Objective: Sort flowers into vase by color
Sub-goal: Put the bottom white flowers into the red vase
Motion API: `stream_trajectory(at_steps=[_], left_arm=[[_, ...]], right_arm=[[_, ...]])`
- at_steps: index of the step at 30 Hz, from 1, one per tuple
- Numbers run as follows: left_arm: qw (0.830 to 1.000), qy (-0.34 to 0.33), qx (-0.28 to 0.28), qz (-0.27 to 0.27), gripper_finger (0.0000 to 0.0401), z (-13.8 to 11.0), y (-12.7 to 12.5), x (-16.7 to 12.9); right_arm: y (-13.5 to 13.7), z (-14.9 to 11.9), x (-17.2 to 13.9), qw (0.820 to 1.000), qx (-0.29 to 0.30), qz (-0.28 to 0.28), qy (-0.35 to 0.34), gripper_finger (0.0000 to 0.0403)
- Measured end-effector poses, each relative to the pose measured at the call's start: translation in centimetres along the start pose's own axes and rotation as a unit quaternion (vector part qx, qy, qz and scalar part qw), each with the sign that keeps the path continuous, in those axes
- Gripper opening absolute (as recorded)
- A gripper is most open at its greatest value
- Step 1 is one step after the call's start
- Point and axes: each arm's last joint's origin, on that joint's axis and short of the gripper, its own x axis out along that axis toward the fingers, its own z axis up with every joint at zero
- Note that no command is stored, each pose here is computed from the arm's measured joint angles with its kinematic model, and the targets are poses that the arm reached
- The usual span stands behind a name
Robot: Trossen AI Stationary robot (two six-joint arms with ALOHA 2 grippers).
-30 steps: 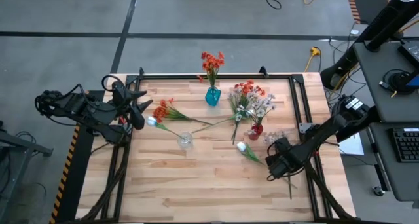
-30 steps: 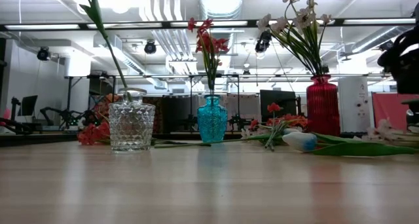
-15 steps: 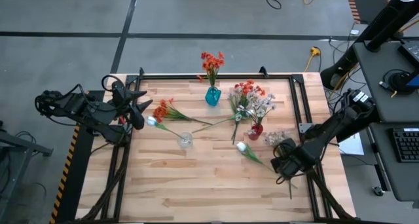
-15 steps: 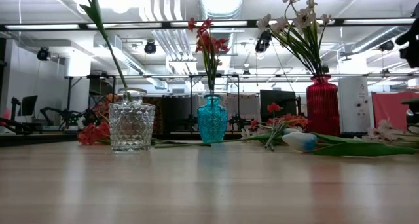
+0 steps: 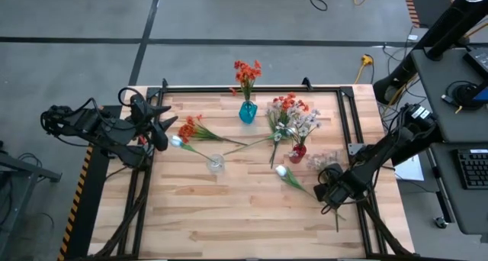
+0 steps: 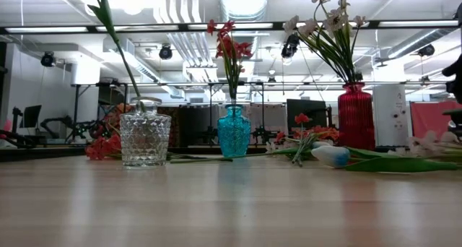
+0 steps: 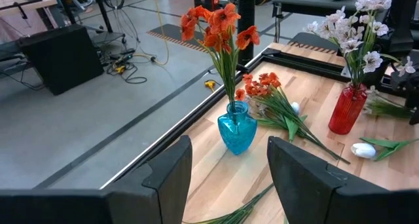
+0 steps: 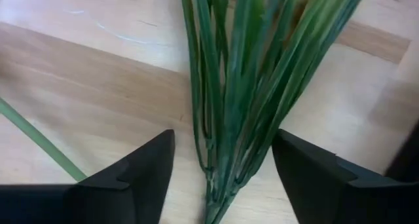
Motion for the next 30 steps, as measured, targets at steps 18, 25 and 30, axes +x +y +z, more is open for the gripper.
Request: stream_trajectory(at_steps=[18,25,30], left_arm=[[1.000,0.000,0.000,0.000,0.0182,0.0,0.0,0.0],[1.000,0.000,0.000,0.000,0.0182,0.0,0.0,0.0],[1.000,0.000,0.000,0.000,0.0182,0.0,0.0,0.0]], right_arm=[[-0.2,0.3,-0.4,0.999,0.036,0.014,-0.026,0.0020],[-0.9,0.8,-3.8,0.995,0.040,-0.032,-0.086,0.0021],[-0.5,0.9,-7.2,0.988,0.030,-0.032,-0.146,0.0022]])
